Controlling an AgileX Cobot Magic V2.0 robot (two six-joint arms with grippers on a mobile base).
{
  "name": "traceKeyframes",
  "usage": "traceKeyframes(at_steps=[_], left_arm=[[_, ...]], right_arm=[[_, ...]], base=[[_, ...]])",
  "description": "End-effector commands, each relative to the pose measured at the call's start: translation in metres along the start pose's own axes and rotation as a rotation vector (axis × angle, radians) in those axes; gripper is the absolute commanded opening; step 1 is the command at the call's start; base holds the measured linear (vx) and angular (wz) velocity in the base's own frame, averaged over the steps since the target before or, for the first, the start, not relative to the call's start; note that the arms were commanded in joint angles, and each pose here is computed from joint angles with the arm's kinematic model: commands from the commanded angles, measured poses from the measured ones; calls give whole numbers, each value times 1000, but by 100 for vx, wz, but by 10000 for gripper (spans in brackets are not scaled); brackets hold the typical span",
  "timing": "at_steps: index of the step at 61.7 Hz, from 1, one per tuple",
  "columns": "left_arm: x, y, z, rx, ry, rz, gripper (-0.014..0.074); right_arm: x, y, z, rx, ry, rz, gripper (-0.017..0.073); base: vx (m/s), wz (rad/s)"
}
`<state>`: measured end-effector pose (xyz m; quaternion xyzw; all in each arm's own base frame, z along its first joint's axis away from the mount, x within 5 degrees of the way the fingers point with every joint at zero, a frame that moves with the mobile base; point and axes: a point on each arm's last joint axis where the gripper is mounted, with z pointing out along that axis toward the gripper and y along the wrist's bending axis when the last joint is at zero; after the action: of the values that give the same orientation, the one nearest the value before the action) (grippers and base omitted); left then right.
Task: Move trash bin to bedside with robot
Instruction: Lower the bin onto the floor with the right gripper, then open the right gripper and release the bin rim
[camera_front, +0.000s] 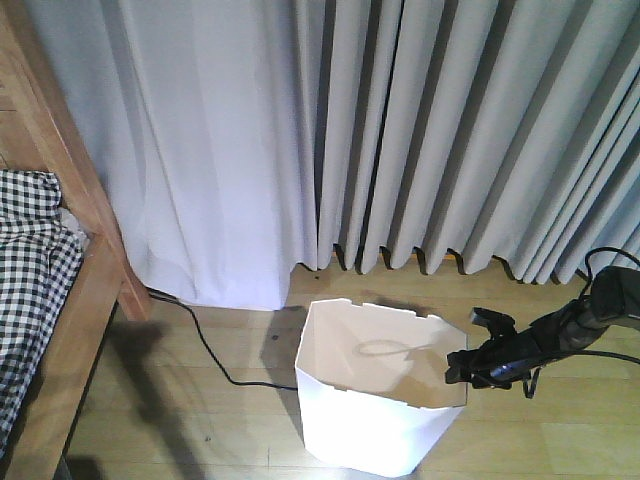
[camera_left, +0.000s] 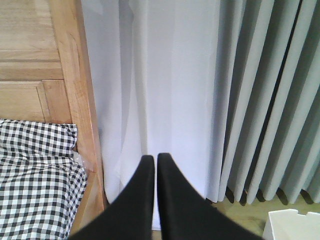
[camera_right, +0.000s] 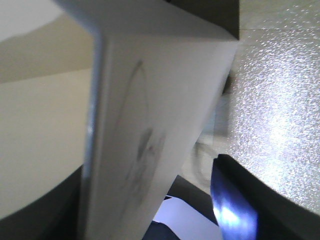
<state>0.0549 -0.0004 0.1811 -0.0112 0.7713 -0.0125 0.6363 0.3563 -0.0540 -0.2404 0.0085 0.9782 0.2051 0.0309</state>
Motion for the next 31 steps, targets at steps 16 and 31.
traceKeyframes(at_steps=[16, 31], left_arm=[[-1, 0, 0, 4, -65, -7, -6], [-1, 0, 0, 4, -65, -7, -6]], right_arm=[[-30, 4, -25, 10, -95, -3, 459], [-50, 14, -64, 68, -189, -76, 459]], base=[[0, 0], [0, 0]])
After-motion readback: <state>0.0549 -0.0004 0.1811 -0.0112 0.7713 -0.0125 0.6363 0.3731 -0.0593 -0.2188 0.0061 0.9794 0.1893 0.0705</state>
